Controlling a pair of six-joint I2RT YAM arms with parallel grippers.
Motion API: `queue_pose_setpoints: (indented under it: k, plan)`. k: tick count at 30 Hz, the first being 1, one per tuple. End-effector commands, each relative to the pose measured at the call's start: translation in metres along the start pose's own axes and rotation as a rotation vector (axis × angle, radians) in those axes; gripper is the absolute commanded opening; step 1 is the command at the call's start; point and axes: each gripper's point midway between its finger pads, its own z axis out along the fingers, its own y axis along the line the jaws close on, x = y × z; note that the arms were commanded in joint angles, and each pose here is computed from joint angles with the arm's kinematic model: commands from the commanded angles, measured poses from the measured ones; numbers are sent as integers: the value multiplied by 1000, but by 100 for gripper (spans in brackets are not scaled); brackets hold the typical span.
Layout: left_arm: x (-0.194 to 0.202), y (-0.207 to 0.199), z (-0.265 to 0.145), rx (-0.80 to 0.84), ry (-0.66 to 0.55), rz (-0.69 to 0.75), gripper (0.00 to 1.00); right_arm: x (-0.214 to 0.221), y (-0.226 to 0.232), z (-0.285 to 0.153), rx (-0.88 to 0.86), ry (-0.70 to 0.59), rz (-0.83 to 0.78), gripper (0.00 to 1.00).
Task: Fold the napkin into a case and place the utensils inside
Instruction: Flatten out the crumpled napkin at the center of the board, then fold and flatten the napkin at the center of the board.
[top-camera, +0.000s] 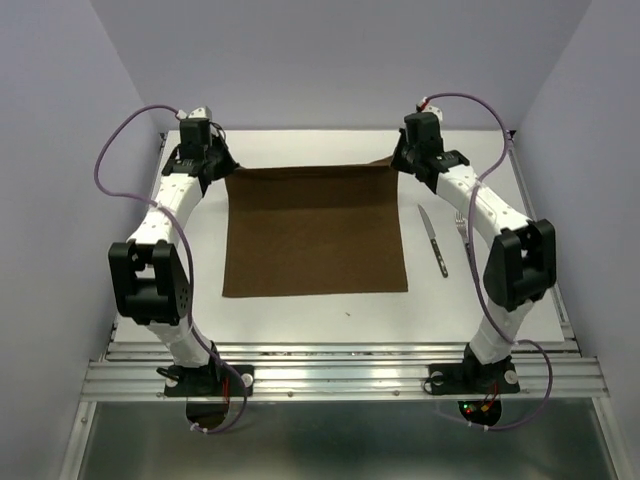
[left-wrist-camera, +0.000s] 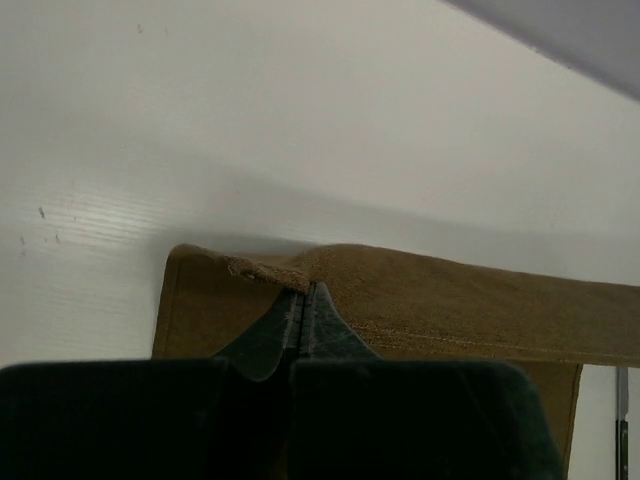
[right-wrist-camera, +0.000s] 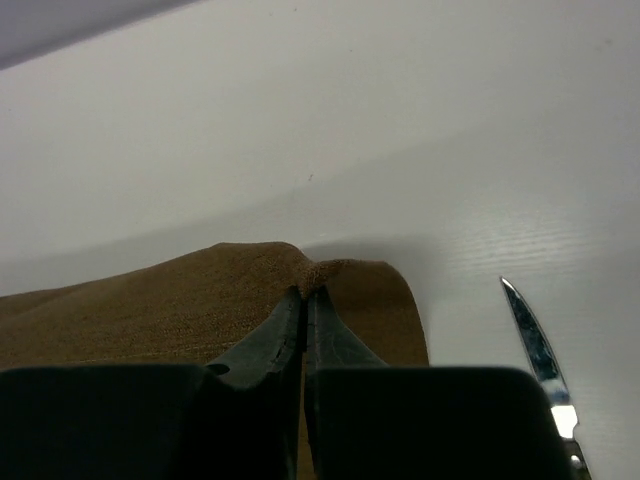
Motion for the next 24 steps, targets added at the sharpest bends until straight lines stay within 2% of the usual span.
queue_pose_setpoints:
  k: [1,6,10,17,20,24]
  plan:
    - [-34,-7,21,39,-91,-31,0,-42,6,30,-59,-80,37,1]
    - [-36,-10,58,58,-58,-51,0,-44,2,76,-84,-49,95,1]
    - [-32,-10,64,57,-25,-33,0,-27,6,79,-122,4,107,1]
    - [-15,-3,26,39,5,5,0,8,-3,39,-152,111,185,1]
    - [6,7,15,16,43,4,0,33,-11,25,-145,171,213,1]
    - [29,16,-5,4,68,6,0,44,-15,1,-153,191,257,1]
